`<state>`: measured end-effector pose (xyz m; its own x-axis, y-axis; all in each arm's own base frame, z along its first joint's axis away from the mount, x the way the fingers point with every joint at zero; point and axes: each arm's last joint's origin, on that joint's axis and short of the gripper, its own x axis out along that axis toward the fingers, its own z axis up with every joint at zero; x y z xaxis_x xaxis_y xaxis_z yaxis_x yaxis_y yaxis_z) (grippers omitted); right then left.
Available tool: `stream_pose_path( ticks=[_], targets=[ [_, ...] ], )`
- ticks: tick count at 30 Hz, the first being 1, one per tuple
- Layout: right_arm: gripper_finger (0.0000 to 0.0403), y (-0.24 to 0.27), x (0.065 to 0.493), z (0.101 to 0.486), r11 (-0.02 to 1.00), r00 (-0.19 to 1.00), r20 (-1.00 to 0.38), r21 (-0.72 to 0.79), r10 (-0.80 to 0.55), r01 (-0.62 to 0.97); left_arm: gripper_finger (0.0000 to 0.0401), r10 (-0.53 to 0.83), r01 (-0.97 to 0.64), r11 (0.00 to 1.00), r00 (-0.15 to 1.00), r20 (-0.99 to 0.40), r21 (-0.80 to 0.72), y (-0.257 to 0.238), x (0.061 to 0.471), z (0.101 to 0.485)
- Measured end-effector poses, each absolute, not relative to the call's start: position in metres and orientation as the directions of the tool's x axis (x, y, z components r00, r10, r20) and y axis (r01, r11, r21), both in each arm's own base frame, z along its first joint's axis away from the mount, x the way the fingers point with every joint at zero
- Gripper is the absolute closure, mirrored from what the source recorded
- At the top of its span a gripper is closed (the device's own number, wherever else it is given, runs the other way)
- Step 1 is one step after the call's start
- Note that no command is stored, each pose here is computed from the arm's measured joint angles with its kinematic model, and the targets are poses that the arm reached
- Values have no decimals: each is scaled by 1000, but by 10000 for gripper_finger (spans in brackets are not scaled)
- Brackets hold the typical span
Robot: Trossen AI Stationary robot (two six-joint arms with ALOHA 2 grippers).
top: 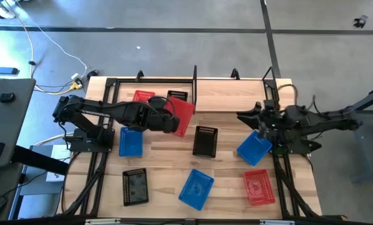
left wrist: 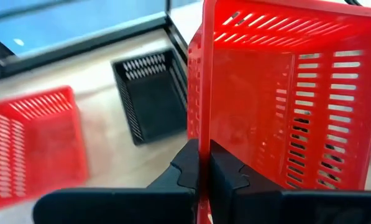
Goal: Stack baskets on shelf by color
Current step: Put the middle red bin on the shelf
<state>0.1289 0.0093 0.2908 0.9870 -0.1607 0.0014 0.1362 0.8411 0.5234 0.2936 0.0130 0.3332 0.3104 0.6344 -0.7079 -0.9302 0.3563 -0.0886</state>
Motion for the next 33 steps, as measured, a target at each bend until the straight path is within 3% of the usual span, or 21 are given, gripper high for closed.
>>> stream_pose_path(
  ticks=[6,12,19,28,33],
  targets=[
    [306,16,169,299,809,964,-170,525,-203,262,400,684,-930,367,290,-669,-28,15,293,334],
    [306,26,206,301,807,930,-248,469,-270,359,400,709,-927,376,283,-646,6,14,292,335],
    [307,34,244,303,778,873,-278,399,-401,485,400,711,-923,384,285,-643,15,15,293,335],
    [304,40,282,299,735,841,-314,413,-440,538,397,712,-923,385,286,-642,15,15,293,335],
    [280,42,299,300,708,844,-314,459,-435,536,397,712,-923,384,289,-640,9,15,294,335]
  ],
)
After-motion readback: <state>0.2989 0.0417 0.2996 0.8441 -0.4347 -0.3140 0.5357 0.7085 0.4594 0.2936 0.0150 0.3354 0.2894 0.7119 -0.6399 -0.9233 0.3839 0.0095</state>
